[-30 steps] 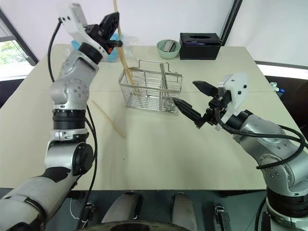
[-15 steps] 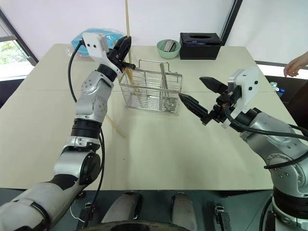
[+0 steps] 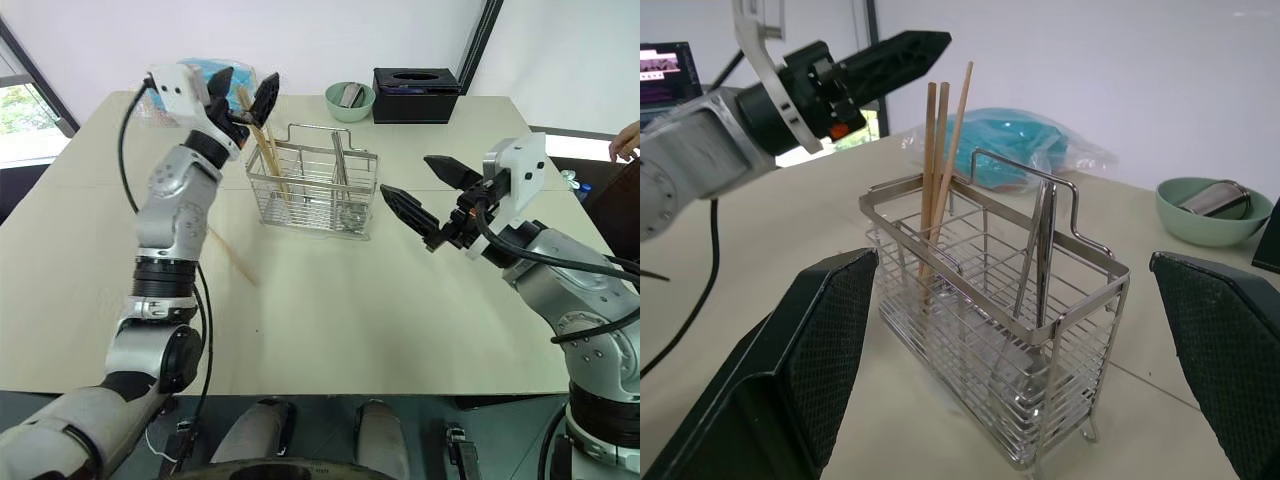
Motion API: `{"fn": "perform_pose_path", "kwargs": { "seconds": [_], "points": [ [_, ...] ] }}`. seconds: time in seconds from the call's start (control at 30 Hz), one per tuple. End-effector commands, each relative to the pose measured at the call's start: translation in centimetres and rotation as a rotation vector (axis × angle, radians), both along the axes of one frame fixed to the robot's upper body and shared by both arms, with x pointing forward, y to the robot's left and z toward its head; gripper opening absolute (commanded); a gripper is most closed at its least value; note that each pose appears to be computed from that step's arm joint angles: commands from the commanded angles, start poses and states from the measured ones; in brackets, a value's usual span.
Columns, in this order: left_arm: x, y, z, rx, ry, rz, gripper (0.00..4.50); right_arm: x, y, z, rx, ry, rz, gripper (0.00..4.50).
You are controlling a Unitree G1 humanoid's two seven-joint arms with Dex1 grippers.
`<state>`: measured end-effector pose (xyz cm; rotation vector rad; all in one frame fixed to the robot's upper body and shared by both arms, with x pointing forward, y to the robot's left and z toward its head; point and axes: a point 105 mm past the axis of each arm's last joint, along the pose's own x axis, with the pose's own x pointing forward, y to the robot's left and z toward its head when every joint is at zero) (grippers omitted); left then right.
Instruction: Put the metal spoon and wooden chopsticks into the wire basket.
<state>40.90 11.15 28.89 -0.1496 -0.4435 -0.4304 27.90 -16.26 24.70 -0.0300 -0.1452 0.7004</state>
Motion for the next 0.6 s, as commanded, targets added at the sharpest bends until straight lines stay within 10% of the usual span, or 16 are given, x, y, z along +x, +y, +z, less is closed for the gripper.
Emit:
{"fn": "perform_pose_path", "kwargs": {
  "seconds": [0.03,0.17,0.3,0.6],
  "points": [
    [-2.0,3.4,4.9,-0.054,-0.036,0.088,4.45,0.1,0.3,0.9,0.005,-0.053,0.020,4.50],
    [-1.2,7.6,3.3,-0.110,0.190,0.280,4.45,0.2,0.6,0.9,0.005,-0.064,0.039,4.50],
    [-0.9,12.3,-4.5,-0.127,0.638,0.570,4.45,0.4,0.9,0.4,0.008,-0.059,0.062,4.50],
    [-1.2,10.9,-12.6,-0.157,1.081,0.562,4.45,0.1,2.0,-0.3,0.007,-0.050,0.109,4.50]
  ]
}}
